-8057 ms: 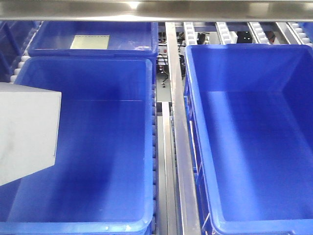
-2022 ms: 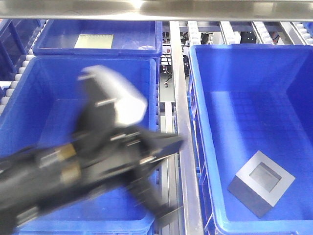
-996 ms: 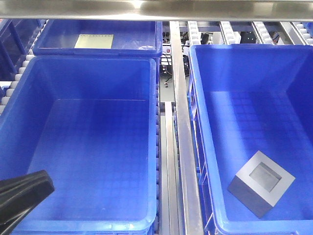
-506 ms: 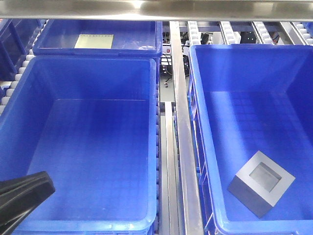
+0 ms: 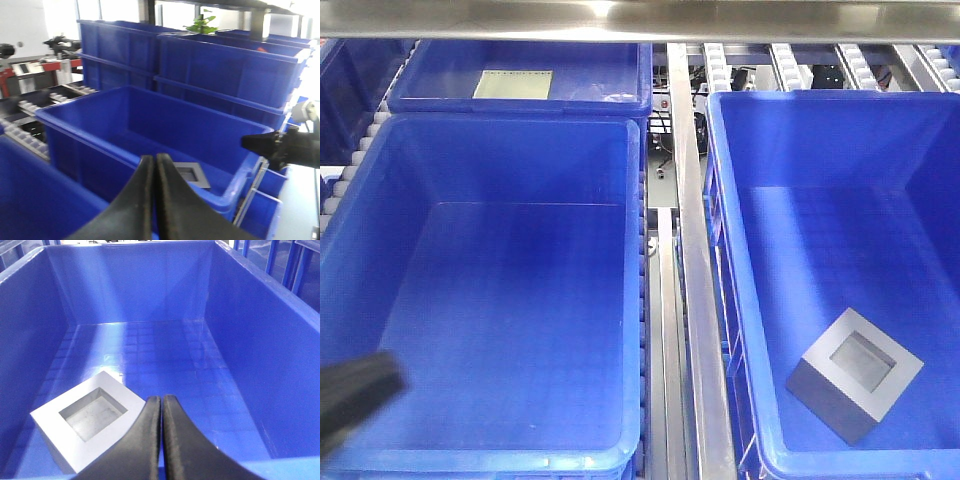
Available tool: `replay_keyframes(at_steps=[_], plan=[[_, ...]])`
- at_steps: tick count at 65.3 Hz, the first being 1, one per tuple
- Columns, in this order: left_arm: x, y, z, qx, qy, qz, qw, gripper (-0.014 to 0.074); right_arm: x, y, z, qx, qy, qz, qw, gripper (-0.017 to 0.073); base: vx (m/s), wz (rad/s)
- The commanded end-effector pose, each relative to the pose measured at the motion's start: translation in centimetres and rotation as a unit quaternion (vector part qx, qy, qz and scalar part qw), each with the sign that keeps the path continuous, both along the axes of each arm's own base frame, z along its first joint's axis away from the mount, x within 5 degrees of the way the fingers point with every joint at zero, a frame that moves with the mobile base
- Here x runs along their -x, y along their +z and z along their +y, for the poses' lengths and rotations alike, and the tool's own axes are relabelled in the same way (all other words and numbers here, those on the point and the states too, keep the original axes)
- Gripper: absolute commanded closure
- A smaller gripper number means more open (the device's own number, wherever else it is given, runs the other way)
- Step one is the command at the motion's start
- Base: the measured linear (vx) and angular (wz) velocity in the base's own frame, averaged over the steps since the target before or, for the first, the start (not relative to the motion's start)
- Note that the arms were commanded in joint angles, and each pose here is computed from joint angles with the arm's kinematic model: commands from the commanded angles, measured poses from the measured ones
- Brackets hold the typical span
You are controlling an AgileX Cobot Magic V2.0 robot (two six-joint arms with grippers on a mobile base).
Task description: Sort gray base to blue bin
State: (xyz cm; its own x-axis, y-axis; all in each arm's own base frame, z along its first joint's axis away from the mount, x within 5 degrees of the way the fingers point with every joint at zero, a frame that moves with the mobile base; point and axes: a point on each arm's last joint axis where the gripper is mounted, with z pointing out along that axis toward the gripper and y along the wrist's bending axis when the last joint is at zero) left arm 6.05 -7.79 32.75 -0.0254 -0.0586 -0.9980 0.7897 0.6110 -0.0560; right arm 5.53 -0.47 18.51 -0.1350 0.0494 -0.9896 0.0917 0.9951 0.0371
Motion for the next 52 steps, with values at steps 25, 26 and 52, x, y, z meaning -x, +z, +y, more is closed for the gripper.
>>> replay_keyframes(at_steps=[25,26,52], plan=[[4.5,0.9,7.1,0.035,0.27,-0.082,0.959,0.0601,-0.1,0.6,0.0,0.009,-0.001,-0.033,0.999,0.0564,0.0,0.0],[4.7,0.9,7.3,0.034,0.279,-0.087,0.956,0.0601,-0.1,0.6,0.0,0.009,-0.001,-0.033,0.999,0.0564,0.0,0.0],[5.4,-0.1,7.9,0.003,0.474,-0.113,0.873,0.0601,-0.1,0.6,0.0,0.009,-0.001,-0.033,0.999,0.0564,0.0,0.0]])
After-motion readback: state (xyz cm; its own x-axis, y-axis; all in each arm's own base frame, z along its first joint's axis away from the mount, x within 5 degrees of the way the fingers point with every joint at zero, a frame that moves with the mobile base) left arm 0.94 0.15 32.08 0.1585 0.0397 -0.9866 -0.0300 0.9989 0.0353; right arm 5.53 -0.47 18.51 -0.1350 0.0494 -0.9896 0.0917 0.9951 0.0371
